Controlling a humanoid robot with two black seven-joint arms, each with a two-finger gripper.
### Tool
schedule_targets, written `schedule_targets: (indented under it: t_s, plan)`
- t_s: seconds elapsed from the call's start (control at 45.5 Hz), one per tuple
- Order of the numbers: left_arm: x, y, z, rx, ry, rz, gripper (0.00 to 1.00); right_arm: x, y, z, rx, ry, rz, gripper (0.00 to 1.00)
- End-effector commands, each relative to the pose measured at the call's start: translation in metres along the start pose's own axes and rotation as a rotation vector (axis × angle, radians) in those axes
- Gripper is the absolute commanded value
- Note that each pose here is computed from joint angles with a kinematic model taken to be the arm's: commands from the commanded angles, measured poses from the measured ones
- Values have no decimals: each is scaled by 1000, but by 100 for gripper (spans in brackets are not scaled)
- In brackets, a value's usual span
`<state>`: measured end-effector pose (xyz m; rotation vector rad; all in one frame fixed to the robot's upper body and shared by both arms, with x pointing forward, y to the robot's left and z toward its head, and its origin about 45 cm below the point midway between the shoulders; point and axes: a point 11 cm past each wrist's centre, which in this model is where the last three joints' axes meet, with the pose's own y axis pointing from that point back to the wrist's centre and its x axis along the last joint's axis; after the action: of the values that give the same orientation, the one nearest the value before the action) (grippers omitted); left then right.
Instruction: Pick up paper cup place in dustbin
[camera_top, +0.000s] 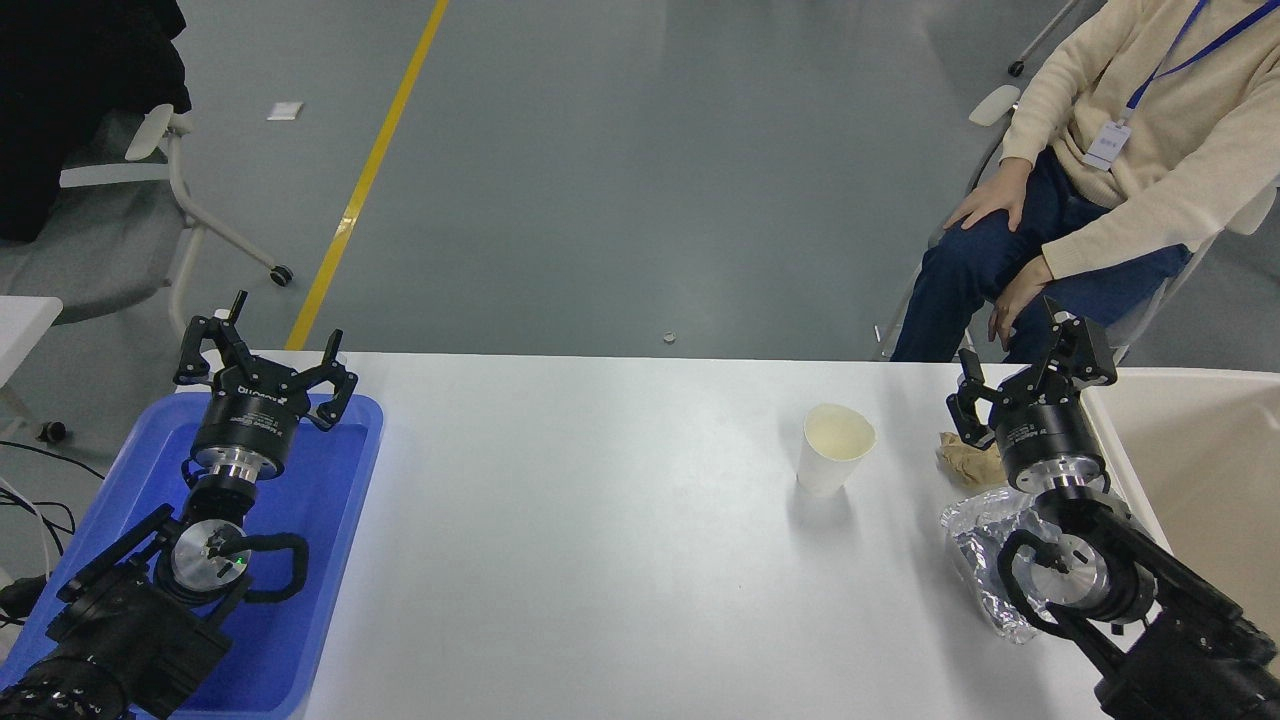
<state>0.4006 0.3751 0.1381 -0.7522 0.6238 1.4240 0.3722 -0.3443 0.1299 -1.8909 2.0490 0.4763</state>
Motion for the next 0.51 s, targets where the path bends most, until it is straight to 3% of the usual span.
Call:
schedule_targets:
  t_s: [0.0,0.484]
  plan:
    - [0,0,0,-1,0,0,100,-2,-3,-3,7,0,-3,100]
    - [0,0,1,-5,2,-1,100,-1,-3,-3,5,2,-7,100]
